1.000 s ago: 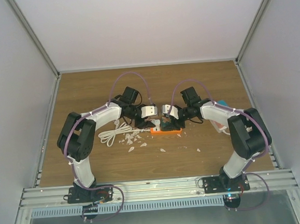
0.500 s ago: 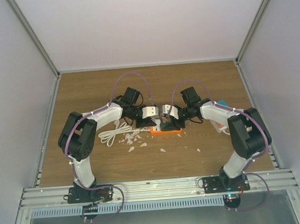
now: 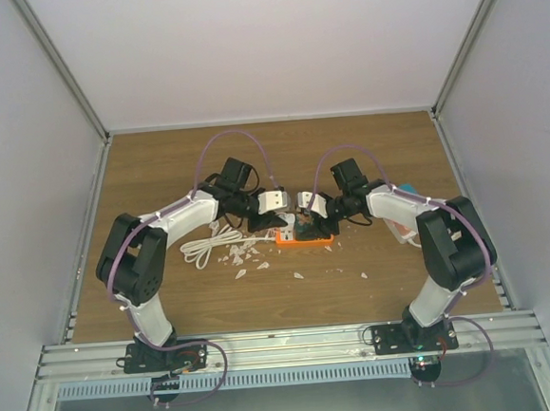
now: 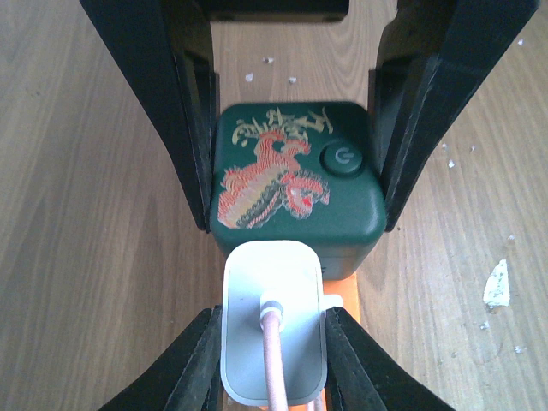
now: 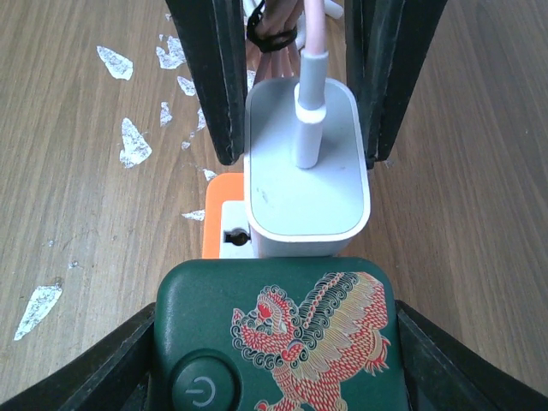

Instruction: Pull the plug off the socket

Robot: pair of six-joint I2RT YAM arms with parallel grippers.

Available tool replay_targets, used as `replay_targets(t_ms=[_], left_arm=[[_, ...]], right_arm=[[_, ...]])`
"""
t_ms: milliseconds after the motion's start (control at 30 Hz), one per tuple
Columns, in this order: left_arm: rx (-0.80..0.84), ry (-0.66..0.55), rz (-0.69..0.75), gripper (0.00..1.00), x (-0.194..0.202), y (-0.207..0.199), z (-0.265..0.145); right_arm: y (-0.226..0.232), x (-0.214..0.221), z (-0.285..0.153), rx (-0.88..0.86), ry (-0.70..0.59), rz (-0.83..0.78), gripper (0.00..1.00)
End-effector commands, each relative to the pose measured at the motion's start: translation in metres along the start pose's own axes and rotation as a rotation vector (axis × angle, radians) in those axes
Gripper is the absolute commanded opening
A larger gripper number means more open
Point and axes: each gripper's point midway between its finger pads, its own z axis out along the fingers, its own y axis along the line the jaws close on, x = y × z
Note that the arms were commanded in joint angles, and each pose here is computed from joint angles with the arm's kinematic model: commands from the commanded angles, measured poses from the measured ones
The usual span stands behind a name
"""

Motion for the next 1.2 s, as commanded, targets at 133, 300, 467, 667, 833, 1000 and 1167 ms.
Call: replay_targets(t_ms=[133,300,467,667,833,1000,1167], left_arm=[[-0.008,-0.134,0.040,0.21,-0.045,0.008,-0.030],[-0.100,-0.172,-0.076,0.22,-0.050,0.047,-0.069],[-0.221,-0.211,-0.223,0.23,-0.045,0.100,-0.120],[-0.376,-0.202,-0.379,0.23,-0.010,0.151,-0.176],[-0.470,-0.198,-0.564,0.23,0.040,0.181,-0.218],[-0.552,-0.194,-0.734,0.23,0.106,0.198,-0.252],[-0.591,-0.181,-0.842,0.24,0.159,0.209,-0.271]], right_arm=[[-0.005,0.043,0.012,0.014,0.143,0.044,0.24],[-0.007,0.045,0.012,0.014,0.144,0.048,0.24],[-0.007,0.046,0.011,0.010,0.142,0.050,0.23],[-0.009,0.043,0.008,0.014,0.131,0.048,0.23],[-0.010,0.043,0.008,0.013,0.132,0.043,0.23],[-0.011,0.041,0.007,0.008,0.128,0.033,0.24],[-0.010,0.042,0.007,-0.009,0.132,0.024,0.24]])
